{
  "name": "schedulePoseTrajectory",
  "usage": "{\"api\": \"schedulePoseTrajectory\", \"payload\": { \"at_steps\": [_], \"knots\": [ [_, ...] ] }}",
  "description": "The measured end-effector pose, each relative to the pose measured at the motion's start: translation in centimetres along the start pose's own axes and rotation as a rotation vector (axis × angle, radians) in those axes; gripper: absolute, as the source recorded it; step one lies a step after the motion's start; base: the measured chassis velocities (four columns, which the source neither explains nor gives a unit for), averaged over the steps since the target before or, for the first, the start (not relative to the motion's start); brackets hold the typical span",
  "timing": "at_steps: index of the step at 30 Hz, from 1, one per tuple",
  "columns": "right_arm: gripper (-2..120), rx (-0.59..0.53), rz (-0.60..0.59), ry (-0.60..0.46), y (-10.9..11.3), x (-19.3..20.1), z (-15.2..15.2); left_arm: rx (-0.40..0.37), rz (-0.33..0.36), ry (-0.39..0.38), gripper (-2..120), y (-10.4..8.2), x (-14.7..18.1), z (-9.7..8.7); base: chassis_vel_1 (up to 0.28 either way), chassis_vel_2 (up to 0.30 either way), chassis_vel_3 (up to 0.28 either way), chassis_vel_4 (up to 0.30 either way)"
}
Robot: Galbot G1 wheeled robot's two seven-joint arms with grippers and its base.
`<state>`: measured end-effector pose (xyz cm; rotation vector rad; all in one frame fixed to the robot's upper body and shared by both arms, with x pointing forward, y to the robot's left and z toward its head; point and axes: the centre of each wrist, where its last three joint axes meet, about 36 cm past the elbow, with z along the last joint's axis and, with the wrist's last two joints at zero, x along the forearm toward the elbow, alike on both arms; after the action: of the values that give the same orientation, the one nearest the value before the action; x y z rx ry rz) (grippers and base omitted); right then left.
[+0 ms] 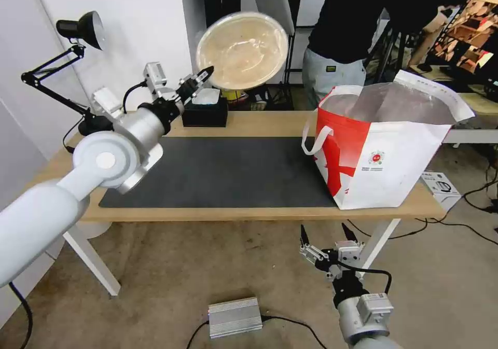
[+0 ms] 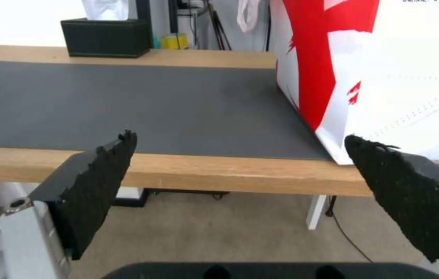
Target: Pick up the trash from the table and place it into the takeout bag.
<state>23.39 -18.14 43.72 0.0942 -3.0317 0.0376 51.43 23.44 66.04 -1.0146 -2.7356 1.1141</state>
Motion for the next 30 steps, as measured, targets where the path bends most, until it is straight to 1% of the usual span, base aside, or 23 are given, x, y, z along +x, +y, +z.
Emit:
{"api": "schedulePoseTrajectory", "payload": {
  "at_steps": [1, 3, 6, 7, 12, 14, 17, 22, 27, 30],
  "knots": [
    [100, 0.000, 0.000, 0.000, 0.0, 0.0, 0.0, 0.010, 0.009, 0.004, 0, -0.1, -0.8, 0.3, 0.000, 0.000, 0.000, 0.000],
    [100, 0.000, 0.000, 0.000, 0.0, 0.0, 0.0, 0.016, 0.016, 0.008, 0, -0.2, -1.4, 0.5, 0.000, 0.000, 0.000, 0.000],
    [100, 0.000, 0.000, 0.000, 0.0, 0.0, 0.0, 0.031, 0.047, 0.025, 0, -0.6, -3.2, 1.3, 0.000, 0.000, 0.000, 0.000],
    [100, 0.000, 0.000, 0.000, 0.0, 0.0, 0.0, 0.031, 0.047, 0.025, 0, -0.6, -3.2, 1.3, 0.000, 0.000, 0.000, 0.000],
    [100, 0.000, 0.000, 0.000, 0.0, 0.0, 0.0, 0.046, 0.082, 0.061, 0, -0.7, -5.5, 2.3, 0.000, 0.000, 0.000, 0.000],
    [100, 0.000, 0.000, 0.000, 0.0, 0.0, 0.0, 0.051, 0.091, 0.068, 0, -0.9, -5.8, 2.5, 0.000, 0.000, 0.000, 0.000],
    [100, 0.000, 0.000, 0.000, 0.0, 0.0, 0.0, 0.051, 0.129, 0.091, 0, -1.0, -6.3, 3.2, 0.000, 0.000, 0.000, 0.000],
    [100, 0.000, 0.000, 0.000, 0.0, 0.0, 0.0, 0.047, 0.162, 0.103, 0, -1.2, -7.1, 3.3, 0.000, 0.000, 0.000, 0.000],
    [100, 0.000, 0.000, 0.000, 0.0, 0.0, 0.0, 0.041, 0.209, 0.135, 0, -2.4, -8.8, 4.3, 0.000, 0.000, 0.000, 0.000],
    [100, 0.000, 0.000, 0.000, 0.0, 0.0, 0.0, 0.037, 0.215, 0.148, 0, -2.7, -9.4, 4.7, 0.000, 0.000, 0.000, 0.000]
  ]
}}
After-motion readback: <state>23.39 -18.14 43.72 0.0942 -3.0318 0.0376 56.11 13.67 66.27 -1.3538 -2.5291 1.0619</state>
